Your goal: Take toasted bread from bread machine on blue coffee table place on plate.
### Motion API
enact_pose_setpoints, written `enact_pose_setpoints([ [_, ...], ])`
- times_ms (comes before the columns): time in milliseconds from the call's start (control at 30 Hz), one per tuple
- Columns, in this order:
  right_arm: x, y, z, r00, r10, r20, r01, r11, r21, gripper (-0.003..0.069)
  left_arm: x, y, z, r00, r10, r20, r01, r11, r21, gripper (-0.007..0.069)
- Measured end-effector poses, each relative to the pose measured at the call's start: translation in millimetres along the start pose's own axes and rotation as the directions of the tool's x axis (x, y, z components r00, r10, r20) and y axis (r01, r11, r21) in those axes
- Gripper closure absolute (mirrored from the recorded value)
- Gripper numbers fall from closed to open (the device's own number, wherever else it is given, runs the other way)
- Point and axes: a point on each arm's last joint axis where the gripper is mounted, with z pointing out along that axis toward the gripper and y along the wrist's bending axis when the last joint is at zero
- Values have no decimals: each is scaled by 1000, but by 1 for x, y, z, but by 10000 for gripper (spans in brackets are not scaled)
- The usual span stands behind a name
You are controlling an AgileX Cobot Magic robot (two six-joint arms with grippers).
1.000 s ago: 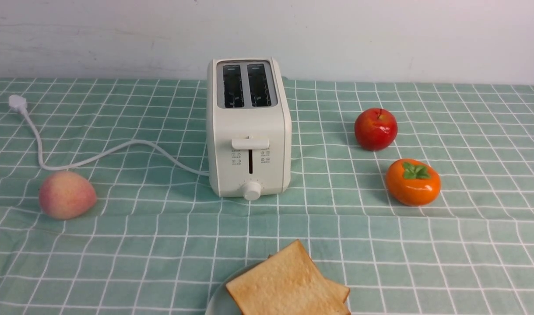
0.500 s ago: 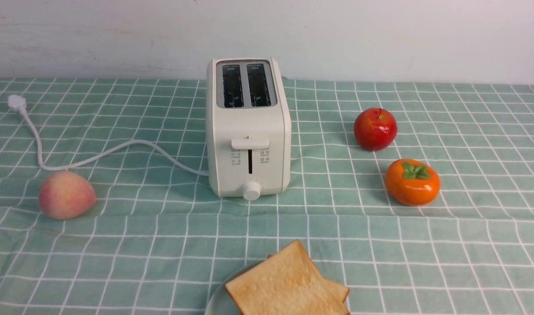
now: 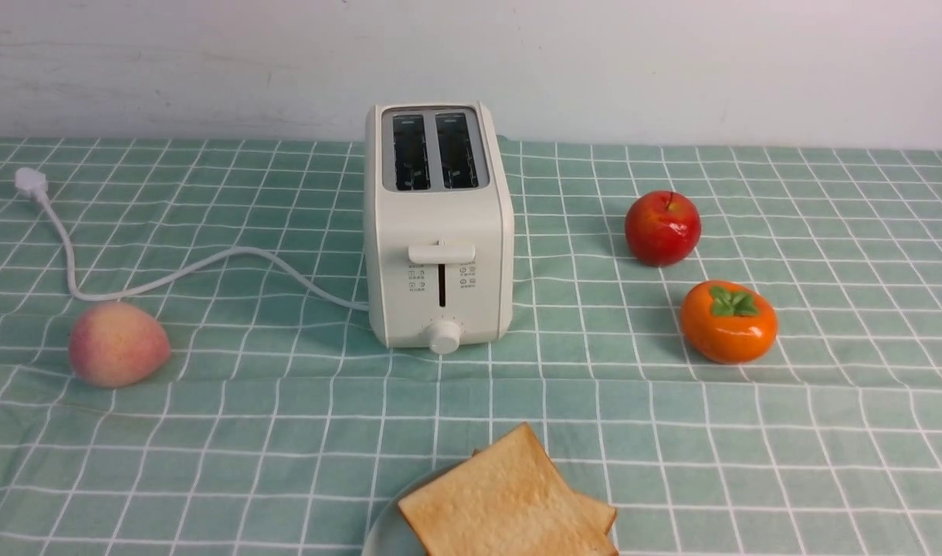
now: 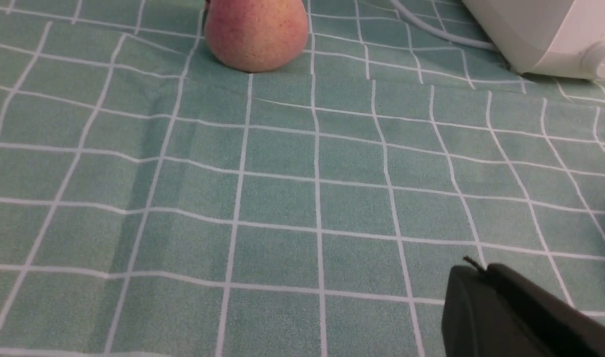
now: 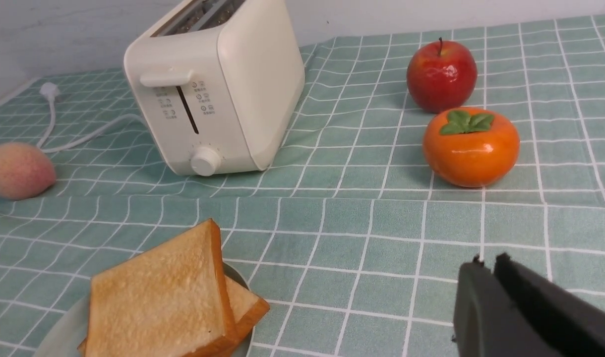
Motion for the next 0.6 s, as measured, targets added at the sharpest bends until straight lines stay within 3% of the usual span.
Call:
enact_pose_setpoints([
  [233, 0, 0, 0, 1000, 0, 0, 0, 1000, 0, 618, -1, 3, 0, 1000, -19, 15, 19, 998, -54, 617],
  [600, 0, 0, 0, 1000, 0, 1, 0, 1000, 0, 618, -1, 3, 0, 1000, -18, 15, 19, 998, -56, 613],
])
